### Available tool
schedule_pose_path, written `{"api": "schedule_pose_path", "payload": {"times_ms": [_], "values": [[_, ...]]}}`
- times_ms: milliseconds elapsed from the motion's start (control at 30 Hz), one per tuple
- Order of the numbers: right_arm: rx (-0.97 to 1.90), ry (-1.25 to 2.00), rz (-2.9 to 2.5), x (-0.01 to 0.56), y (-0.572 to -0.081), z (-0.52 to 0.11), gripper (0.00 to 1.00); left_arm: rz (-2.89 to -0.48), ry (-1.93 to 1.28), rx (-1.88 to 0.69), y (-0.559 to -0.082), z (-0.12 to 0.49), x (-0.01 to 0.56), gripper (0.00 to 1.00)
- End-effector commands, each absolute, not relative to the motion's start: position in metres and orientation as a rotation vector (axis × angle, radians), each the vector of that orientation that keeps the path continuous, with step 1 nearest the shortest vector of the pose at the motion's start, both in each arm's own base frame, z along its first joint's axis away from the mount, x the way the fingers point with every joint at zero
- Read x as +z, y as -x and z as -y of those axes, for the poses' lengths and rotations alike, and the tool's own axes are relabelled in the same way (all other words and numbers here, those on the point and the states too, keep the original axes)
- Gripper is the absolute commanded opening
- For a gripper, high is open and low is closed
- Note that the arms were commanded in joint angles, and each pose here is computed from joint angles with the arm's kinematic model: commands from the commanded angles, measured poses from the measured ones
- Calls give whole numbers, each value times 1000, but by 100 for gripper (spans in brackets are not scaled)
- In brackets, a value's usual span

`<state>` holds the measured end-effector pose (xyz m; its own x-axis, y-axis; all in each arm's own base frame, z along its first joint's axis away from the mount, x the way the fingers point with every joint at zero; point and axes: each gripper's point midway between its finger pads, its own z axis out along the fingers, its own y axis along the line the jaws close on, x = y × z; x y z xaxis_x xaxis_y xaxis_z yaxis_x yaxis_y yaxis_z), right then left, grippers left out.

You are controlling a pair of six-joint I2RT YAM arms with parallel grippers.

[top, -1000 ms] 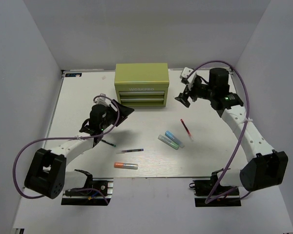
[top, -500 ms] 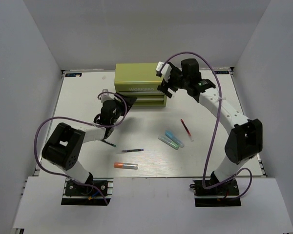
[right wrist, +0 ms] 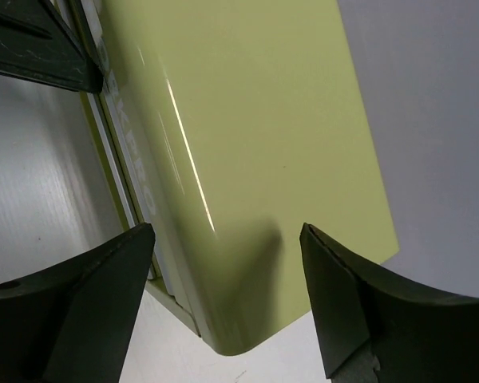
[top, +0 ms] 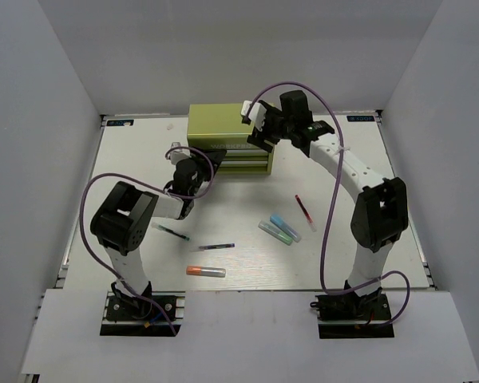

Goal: Sort the stationery into containers
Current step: Open the drawer in the storage box.

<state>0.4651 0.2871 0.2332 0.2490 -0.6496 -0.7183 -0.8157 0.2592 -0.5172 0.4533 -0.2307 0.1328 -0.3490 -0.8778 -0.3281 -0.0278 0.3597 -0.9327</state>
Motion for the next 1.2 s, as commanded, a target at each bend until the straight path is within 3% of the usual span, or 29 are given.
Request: {"api": "schedule_pose_path", "payload": {"times_ms": [0,67,267,467,600,967,1167], "values": [[168,1457,-1407,254,-473,-293,79,-1562,812,-1189,-466,235,163,65],[171,1464,-1420,250,-475,-293,73,-1548,825,-1191,-470,235,163,62],[180,1482,-1433,244,-472,-291,70,-1488,875,-1220,-474,234,162,61],[191,1502,-1446,236,-470,-292,66,-1384,963,-1272,-474,228,165,53],[209,1524,-1459,230,-465,-291,66,-1288,1039,-1306,-471,226,163,46],[205,1541,-1472,227,-464,-291,66,-1131,1105,-1367,-473,236,168,42],[205,1562,-1491,220,-463,-289,66,-1126,1137,-1357,-473,236,159,25]]}}
